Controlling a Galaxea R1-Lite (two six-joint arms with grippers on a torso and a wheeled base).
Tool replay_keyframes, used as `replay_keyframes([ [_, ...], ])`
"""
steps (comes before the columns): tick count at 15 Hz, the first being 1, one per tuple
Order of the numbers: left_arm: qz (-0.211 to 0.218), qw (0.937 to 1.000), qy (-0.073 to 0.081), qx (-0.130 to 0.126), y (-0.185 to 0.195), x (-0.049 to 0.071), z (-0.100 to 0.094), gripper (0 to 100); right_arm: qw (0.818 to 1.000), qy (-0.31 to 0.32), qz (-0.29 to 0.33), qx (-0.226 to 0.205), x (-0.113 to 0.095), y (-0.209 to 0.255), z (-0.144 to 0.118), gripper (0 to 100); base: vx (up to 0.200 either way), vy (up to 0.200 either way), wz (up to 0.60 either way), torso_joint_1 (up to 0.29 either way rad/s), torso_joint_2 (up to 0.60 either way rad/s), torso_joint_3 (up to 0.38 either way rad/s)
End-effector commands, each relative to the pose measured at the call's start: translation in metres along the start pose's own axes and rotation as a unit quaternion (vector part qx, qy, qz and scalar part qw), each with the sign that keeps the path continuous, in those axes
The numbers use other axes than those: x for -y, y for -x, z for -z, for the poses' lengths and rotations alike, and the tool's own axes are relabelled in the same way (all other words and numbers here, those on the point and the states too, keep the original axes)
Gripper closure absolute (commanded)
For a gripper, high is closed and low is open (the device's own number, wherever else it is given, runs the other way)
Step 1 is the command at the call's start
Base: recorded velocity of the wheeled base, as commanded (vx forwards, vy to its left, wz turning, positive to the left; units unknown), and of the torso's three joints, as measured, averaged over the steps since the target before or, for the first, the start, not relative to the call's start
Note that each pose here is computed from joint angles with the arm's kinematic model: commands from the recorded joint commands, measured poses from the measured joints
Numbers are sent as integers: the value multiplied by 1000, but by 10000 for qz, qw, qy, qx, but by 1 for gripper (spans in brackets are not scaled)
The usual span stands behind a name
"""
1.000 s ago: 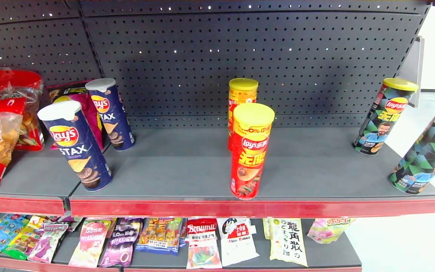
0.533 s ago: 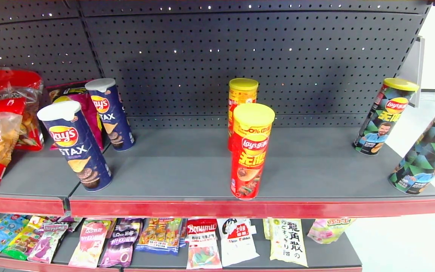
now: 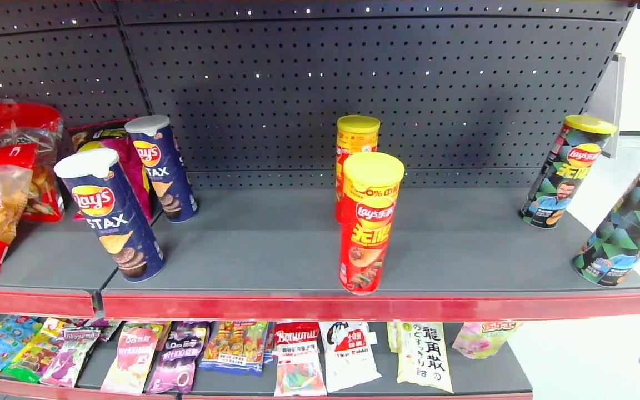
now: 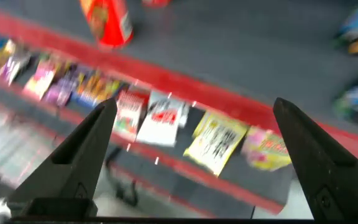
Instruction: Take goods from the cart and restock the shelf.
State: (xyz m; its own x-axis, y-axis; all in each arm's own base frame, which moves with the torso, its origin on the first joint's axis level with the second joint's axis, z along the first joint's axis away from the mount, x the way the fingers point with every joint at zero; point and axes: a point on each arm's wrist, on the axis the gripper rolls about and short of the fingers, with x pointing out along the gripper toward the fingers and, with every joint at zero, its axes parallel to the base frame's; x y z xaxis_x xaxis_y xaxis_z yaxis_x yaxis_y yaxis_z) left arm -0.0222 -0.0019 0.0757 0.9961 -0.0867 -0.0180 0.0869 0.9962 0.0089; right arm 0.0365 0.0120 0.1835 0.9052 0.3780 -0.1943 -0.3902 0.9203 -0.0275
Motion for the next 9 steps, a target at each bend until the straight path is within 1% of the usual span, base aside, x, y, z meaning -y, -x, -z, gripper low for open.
replay_keyframes([
  [1, -13, 10000, -5, 36, 1, 0, 0, 0, 9891, -66, -578, -1352, 2, -63, -1, 0, 0, 0, 0, 0, 0, 0],
  [2, -13, 10000, -5, 36, 1, 0, 0, 0, 9885, -76, -586, -1390, 3, -70, -5, 0, 0, 0, 0, 0, 0, 0],
  [4, -13, 10000, -5, 36, 1, 0, 0, 0, 9773, -119, -766, -1974, 2, -117, -10, 0, 0, 0, 0, 0, 0, 0],
  [5, -13, 10000, -5, 36, 1, 0, 0, 0, 9755, -134, -787, -2049, 2, -127, -11, 0, 0, 0, 0, 0, 0, 0],
  [7, -13, 10000, -5, 36, 1, 0, 0, 0, 9753, -143, -820, -2046, 2, -174, -15, 0, 0, 0, 0, 0, 0, 0],
  [9, -13, 10000, -5, 36, 1, 0, 0, 0, 9779, -117, -796, -1928, 3, -200, -10, 0, 0, 0, 0, 0, 0, 0],
])
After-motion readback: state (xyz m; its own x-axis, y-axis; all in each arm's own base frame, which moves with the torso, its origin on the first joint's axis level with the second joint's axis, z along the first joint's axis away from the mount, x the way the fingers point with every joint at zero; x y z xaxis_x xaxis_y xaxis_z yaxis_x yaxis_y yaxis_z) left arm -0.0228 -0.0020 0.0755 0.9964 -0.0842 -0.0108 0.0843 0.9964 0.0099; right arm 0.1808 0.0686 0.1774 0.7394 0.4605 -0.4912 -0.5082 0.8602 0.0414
